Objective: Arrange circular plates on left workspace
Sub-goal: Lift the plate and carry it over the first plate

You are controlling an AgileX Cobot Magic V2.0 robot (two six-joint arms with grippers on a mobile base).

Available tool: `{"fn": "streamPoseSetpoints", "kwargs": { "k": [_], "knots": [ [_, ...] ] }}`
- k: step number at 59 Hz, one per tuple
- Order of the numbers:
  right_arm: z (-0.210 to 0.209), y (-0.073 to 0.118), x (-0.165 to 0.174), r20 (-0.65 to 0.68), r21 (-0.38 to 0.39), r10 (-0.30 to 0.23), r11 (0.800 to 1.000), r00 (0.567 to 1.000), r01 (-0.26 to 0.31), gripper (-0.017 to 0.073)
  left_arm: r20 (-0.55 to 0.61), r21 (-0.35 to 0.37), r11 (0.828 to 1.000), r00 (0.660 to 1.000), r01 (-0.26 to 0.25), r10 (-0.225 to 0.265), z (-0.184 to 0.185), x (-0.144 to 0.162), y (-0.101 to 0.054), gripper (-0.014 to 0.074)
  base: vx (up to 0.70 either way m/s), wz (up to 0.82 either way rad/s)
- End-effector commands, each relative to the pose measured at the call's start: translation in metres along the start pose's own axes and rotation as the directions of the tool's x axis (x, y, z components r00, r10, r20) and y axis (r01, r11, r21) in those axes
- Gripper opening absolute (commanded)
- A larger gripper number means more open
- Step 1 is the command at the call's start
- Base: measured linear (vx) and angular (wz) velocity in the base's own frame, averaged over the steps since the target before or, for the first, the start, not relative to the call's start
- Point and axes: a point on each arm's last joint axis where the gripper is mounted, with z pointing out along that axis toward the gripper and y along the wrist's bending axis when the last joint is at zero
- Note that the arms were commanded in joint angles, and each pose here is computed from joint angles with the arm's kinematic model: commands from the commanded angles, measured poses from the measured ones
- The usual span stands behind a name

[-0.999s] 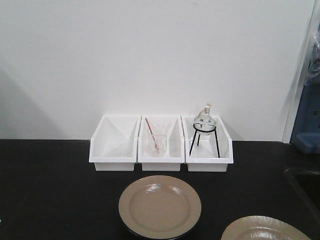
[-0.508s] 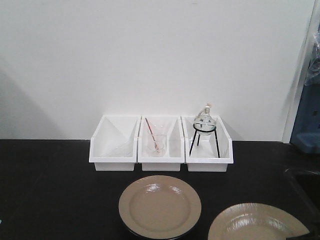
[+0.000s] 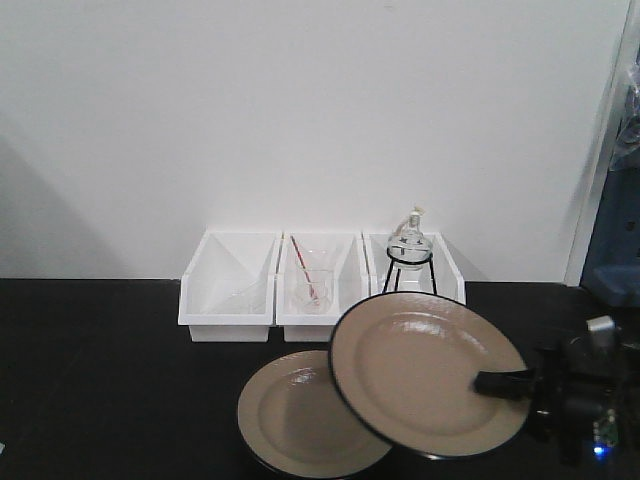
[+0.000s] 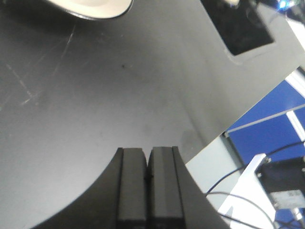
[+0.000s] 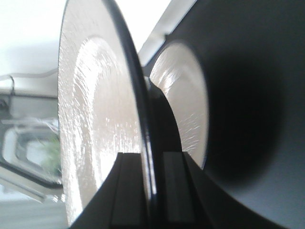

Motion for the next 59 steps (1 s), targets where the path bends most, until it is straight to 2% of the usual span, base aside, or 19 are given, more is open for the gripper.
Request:
{"fn": "streamPoseSetpoints", "kwargs": {
  "k": [1,12,21,33,59],
  "knots": [
    [0.013,0.048,-0.003,0.07,-0.122,-0.049,0.991,0.996,0.058,-0.0003,0.03,0.042,0.999,1.0,-0.009,0.008,-0.003,-0.006,-0.009,-0.0001,0.0,0.0],
    [0.057,0.078,0.006,0.101,-0.012,-0.14,0.99,0.985,0.142,-0.0003,0.017,0.037,0.999,1.0,-0.017,0.016,-0.003,-0.004,-0.008,-0.0001,0.0,0.0],
    [0.079,0.091,0.008,0.129,0.034,-0.169,0.986,0.977,0.166,-0.0003,0.017,0.036,0.999,1.0,-0.017,0.016,-0.003,-0.005,-0.008,-0.0001,0.0,0.0],
    [0.109,0.081,0.005,0.088,0.027,-0.118,0.993,0.989,0.116,-0.0003,0.018,0.035,0.999,1.0,-0.017,0.016,-0.003,-0.005,-0.008,-0.0001,0.0,0.0],
    [0.126,0.05,0.005,0.053,0.07,-0.076,0.995,0.996,0.073,0.0014,0.019,0.033,0.999,1.0,-0.017,0.016,-0.003,-0.005,-0.008,-0.0001,0.0,0.0]
  ]
}}
